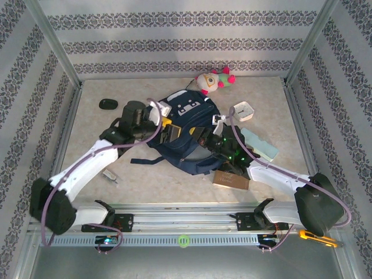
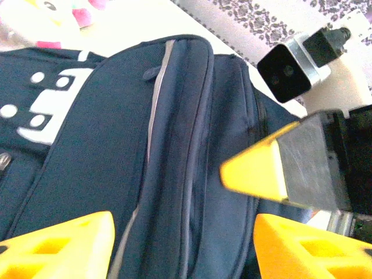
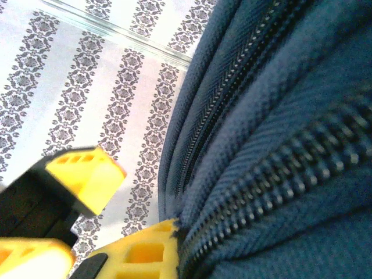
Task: Pack books, pencil case, and school supplies into a backpack
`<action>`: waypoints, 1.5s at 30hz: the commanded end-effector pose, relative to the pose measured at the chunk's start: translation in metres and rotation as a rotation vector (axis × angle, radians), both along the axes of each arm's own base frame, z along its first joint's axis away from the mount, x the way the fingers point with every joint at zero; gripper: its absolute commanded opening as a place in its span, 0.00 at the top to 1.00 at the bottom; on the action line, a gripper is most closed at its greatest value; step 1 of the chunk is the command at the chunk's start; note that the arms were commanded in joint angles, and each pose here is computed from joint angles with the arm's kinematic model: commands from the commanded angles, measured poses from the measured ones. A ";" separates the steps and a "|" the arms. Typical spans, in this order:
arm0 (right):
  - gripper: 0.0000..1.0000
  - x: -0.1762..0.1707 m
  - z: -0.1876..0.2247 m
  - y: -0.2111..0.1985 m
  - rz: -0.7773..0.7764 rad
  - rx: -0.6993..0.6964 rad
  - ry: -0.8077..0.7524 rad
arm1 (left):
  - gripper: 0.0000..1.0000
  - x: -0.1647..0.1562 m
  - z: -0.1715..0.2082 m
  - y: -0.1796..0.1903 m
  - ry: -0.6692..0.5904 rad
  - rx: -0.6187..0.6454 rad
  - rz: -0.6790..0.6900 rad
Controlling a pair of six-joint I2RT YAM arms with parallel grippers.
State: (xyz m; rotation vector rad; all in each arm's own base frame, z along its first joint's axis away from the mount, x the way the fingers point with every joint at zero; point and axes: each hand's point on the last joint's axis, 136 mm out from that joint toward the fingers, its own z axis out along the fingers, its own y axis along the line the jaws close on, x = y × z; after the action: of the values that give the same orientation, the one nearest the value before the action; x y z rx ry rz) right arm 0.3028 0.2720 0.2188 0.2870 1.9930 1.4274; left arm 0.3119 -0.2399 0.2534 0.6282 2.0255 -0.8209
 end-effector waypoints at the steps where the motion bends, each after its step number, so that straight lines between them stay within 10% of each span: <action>1: 1.00 0.015 0.052 0.001 -0.073 0.061 -0.142 | 0.35 -0.014 -0.017 0.024 0.073 0.006 0.108; 23: 1.00 0.018 0.079 0.033 -0.036 0.046 -0.202 | 0.43 -0.080 -0.093 -0.012 0.244 -0.176 -0.159; 32: 1.00 0.020 0.078 0.032 -0.058 0.028 -0.198 | 0.81 -0.077 -0.088 -0.015 0.237 -0.180 -0.134; 37: 1.00 0.021 0.083 0.033 -0.050 0.022 -0.210 | 1.00 -0.071 -0.096 -0.003 0.265 -0.122 -0.037; 45: 1.00 0.014 0.104 0.031 -0.027 0.018 -0.253 | 1.00 -0.046 -0.132 0.051 0.365 0.091 0.297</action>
State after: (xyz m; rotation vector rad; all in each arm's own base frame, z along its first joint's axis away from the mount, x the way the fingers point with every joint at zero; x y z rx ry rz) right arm 0.3203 0.3014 0.2512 0.2242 1.9690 1.3239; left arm 0.2520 -0.2225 0.1366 0.3932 2.3205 -0.9230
